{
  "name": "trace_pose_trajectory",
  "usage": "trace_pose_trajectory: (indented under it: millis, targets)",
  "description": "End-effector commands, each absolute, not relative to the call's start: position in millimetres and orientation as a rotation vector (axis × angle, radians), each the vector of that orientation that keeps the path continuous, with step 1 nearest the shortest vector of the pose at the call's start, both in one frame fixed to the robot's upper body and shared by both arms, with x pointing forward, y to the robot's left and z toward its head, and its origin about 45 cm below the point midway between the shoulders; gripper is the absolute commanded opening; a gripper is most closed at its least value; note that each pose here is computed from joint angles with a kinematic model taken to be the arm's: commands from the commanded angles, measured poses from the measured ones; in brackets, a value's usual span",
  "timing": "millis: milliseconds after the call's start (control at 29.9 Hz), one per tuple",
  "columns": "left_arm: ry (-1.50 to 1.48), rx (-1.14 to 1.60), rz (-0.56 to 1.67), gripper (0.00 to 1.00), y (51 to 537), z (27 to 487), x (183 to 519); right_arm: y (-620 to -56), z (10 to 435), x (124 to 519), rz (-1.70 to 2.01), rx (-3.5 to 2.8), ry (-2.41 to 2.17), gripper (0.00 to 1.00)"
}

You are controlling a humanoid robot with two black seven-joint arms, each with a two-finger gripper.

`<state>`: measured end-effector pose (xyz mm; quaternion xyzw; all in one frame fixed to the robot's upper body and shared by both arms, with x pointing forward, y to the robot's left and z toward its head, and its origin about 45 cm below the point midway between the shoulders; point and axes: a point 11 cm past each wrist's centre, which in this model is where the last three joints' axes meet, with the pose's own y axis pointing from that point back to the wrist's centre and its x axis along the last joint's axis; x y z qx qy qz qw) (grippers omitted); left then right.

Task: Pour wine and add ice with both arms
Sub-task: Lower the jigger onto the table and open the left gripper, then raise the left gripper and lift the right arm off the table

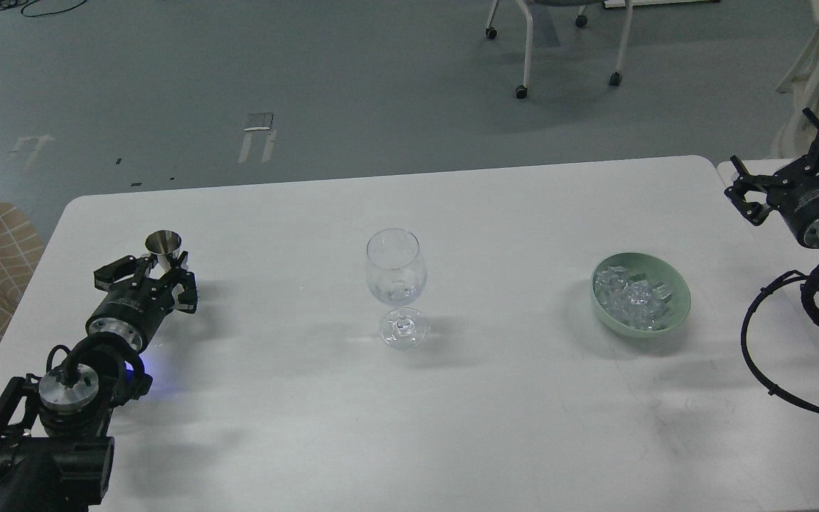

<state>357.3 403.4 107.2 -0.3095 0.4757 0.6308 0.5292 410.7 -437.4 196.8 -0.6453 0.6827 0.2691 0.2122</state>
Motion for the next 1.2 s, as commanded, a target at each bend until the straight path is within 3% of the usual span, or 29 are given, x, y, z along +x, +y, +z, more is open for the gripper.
trace_pose_trajectory:
  millis: [0,67,167,735,1169]
  targets:
    - [1.130,-0.737,1.502,0.47,403.4,109.2,358.7,-437.1,196.9,410.7,0.747,-1.793,1.895,1.00]
    - [1.129,-0.737,1.501,0.54,403.7,110.0,359.2,-437.1,196.9,410.7,0.747,-1.793,1.895,1.00]
    - [1.130,-0.737,1.493,0.82,401.0,112.0,360.4,-437.1,196.9,410.7,0.747,-1.793,1.895,1.00]
    - [1.056,-0.730,1.456,0.91,410.1,141.3,369.1,-441.9,198.8,409.3,0.738,-1.791,1.904,1.00]
    - [0.749,-0.707,1.318,0.91,415.0,257.8,392.8,-430.1,214.5,414.5,0.704,-1.827,1.845,1.00]
